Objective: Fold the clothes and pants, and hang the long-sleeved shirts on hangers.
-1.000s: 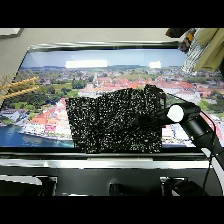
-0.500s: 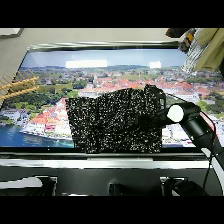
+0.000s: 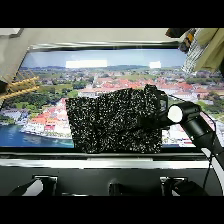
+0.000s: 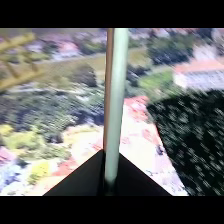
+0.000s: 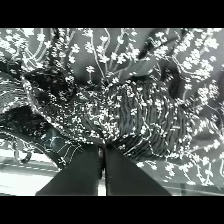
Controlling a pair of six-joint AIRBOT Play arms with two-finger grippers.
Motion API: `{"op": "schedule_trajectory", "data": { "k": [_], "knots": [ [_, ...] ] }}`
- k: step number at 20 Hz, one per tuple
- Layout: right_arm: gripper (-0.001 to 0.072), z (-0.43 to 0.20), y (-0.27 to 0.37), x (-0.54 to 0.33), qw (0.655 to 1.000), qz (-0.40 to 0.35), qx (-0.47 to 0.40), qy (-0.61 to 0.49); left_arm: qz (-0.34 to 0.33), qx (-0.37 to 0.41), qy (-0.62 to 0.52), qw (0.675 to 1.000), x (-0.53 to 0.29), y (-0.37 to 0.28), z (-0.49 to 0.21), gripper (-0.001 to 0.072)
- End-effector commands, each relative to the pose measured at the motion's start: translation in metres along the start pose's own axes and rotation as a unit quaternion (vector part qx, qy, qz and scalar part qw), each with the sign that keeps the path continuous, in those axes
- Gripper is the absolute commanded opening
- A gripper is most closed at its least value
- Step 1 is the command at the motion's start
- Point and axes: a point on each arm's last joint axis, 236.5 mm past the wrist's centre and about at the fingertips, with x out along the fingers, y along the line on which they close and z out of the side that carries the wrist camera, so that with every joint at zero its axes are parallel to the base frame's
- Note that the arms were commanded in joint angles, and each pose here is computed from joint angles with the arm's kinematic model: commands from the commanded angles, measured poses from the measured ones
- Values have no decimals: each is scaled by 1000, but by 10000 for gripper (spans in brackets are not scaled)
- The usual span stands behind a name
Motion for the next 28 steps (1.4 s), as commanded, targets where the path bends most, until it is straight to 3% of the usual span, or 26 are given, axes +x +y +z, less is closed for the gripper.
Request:
{"op": "schedule_trajectory", "data": {
  "k": [1, 8, 14, 20, 28],
  "knots": [
    [37, -5, -7, 0, 1000, -15, 7, 11, -117, 72, 68, 988, -13, -117, -85, 27],
    [37, -4, -18, -1, 999, -37, 17, 9, -234, 202, 23, 951, -76, -223, -154, 27],
    [37, 2, -34, -2, 996, -71, 50, -8, -313, 269, 90, 906, -110, -254, -207, 28],
    [37, 10, -49, -5, 991, -102, 82, -29, -351, 291, 108, 883, -124, -268, -222, 27],
    [37, 16, -50, -3, 990, -103, 88, -39, -349, 294, 109, 883, -125, -266, -224, 28]
  ]
}}
